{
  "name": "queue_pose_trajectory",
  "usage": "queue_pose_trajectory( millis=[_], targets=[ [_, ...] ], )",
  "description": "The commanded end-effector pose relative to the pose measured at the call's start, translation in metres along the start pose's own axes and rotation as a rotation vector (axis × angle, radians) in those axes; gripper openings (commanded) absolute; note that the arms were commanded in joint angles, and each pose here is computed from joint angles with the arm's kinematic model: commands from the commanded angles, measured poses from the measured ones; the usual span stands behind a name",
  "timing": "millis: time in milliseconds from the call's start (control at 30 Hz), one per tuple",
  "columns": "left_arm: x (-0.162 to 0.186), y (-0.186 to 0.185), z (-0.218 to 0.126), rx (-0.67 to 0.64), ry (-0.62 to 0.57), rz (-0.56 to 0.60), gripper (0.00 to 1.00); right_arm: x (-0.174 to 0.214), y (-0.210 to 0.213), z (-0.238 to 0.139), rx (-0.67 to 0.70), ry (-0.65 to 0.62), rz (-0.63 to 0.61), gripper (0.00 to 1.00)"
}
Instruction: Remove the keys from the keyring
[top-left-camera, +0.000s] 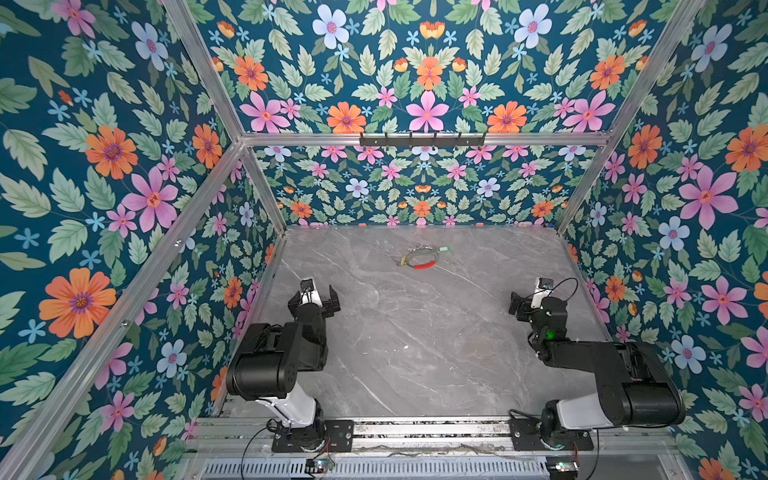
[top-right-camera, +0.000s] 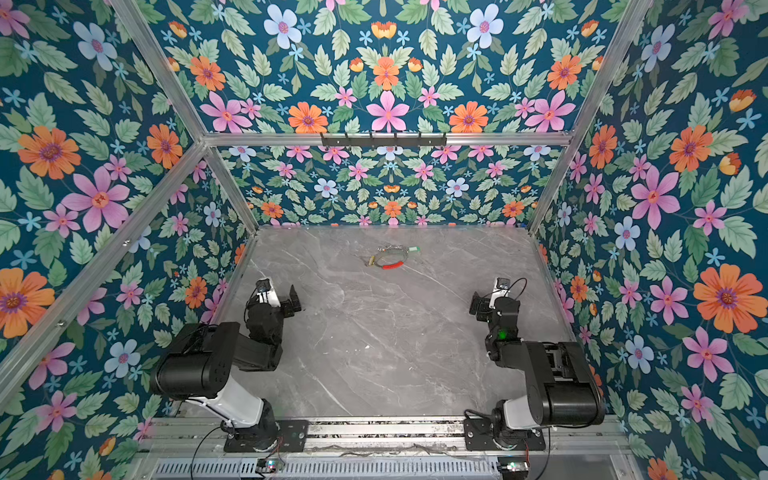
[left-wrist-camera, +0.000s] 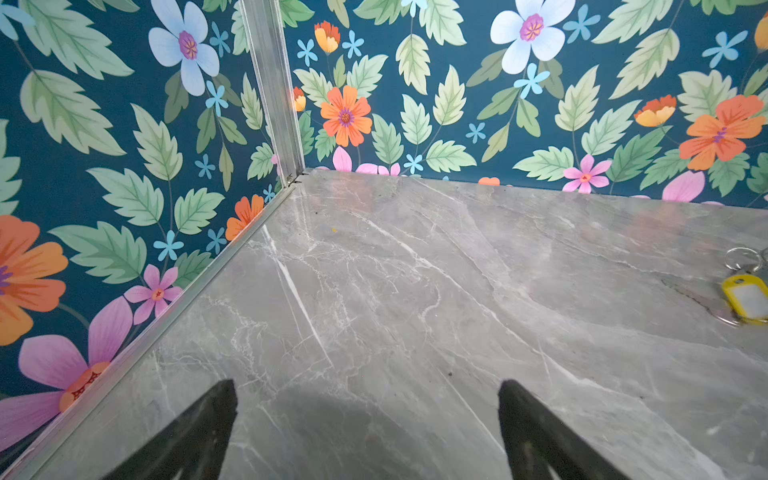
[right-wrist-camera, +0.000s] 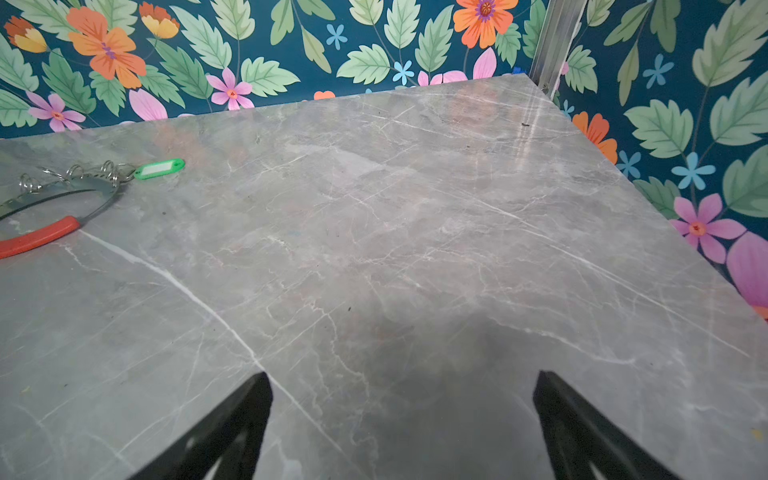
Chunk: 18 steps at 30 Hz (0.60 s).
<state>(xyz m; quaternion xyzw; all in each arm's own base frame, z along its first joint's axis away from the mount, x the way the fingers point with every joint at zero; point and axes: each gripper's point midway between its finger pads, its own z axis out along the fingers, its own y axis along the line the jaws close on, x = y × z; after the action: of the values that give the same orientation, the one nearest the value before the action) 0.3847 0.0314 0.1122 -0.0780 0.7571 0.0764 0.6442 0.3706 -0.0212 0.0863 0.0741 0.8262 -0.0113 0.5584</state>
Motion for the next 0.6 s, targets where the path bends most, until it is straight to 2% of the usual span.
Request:
queue_pose_trajectory(
  millis=[0,567],
  targets=[
    [-0.0030,-0.0004,-0.0001,0.002,-0.011,0.005,1.00,-0.0105,0.0007,0.0000,-0.002,-0.042,0.002,0.99],
    [-0.0037,-0.0004,-0.0002,0.003,-0.014,0.004,1.00,-0.0113,0.0009,0.0000,-0.003,-0.044,0.003,0.99]
  ],
)
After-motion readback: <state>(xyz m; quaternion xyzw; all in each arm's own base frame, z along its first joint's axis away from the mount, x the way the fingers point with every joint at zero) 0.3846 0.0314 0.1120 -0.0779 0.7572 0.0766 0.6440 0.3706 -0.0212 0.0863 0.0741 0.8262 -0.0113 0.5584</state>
